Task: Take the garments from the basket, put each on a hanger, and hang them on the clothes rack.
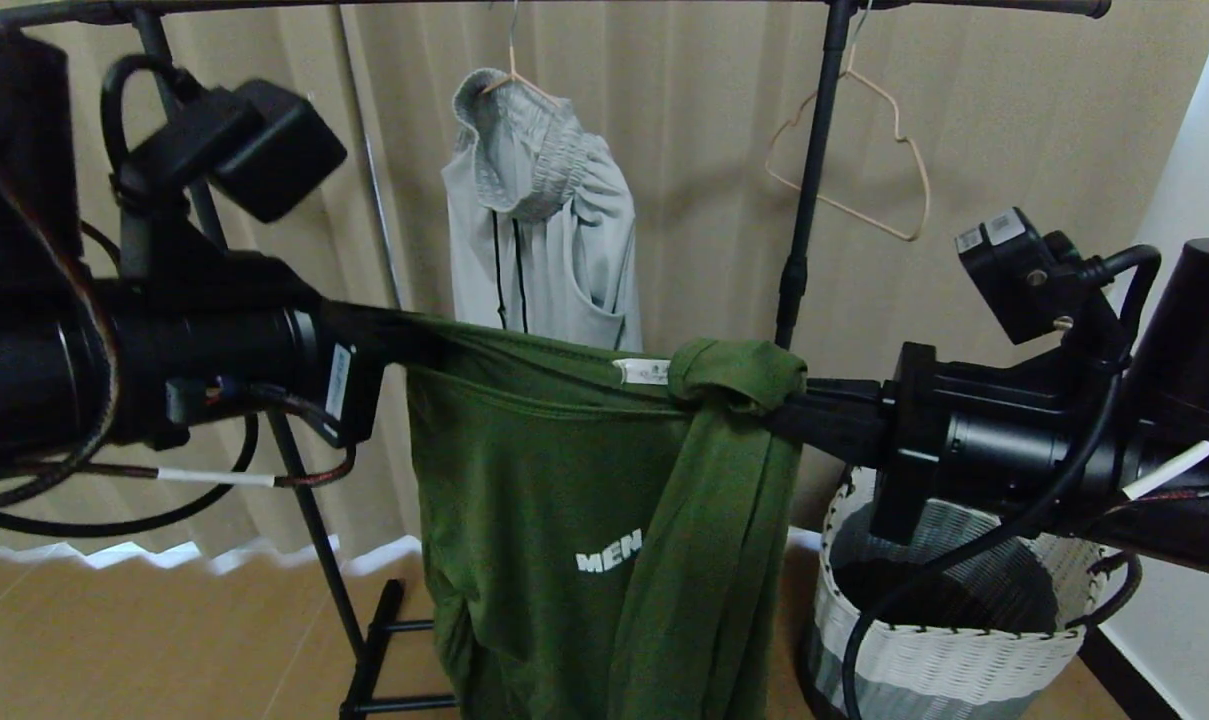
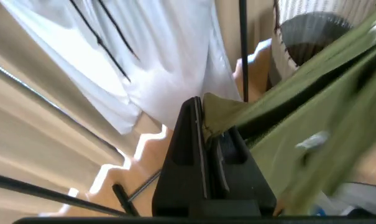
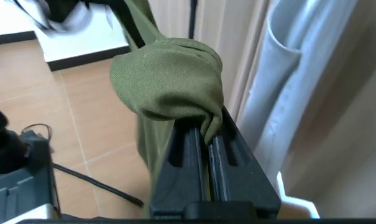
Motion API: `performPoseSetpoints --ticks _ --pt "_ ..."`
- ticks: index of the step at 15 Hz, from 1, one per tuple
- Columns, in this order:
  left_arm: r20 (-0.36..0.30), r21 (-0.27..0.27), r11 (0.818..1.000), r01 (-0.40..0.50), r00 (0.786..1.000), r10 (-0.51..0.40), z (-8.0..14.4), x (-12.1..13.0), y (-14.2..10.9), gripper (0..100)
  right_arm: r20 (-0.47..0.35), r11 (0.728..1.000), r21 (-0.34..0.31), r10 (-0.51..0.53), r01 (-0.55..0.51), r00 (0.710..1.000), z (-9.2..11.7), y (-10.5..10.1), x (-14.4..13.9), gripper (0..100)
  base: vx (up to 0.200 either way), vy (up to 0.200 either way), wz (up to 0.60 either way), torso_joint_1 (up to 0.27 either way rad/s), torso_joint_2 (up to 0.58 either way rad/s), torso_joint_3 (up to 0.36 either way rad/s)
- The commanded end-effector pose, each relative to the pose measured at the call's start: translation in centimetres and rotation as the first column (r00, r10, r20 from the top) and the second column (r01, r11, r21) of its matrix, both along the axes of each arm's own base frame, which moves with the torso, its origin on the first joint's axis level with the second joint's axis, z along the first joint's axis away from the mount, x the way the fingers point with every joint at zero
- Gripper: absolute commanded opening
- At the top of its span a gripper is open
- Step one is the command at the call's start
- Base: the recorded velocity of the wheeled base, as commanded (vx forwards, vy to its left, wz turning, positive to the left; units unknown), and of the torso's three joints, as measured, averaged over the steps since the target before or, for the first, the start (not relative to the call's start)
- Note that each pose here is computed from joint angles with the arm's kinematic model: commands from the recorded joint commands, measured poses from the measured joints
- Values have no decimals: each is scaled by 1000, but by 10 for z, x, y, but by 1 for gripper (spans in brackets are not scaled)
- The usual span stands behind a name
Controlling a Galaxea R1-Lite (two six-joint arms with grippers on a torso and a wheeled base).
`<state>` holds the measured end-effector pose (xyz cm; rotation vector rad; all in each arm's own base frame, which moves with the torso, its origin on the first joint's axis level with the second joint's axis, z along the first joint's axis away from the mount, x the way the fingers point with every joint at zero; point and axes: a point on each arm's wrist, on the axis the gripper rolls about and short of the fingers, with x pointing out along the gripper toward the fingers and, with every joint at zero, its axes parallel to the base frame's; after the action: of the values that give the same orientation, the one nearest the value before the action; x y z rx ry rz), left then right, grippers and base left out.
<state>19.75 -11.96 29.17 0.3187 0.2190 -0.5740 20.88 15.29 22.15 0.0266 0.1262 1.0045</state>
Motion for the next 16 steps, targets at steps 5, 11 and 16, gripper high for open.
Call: performPoseSetpoints --ticks 5,11,16 --pt "19 -94 995 46 999 -44 29 8 -31 0 -37 998 -57 -3 1 999 -20 7 14 100 0 0 0 0 0 0" --pt "-63 -142 984 -104 993 96 15 23 -65 0 -70 997 -77 15 -21 997 -31 19 21 100 0 0 0 0 0 0" --pt "-52 -108 974 -199 979 195 10 30 -80 0 -53 993 -66 97 -100 994 -32 44 15 100 0 0 0 0 0 0"
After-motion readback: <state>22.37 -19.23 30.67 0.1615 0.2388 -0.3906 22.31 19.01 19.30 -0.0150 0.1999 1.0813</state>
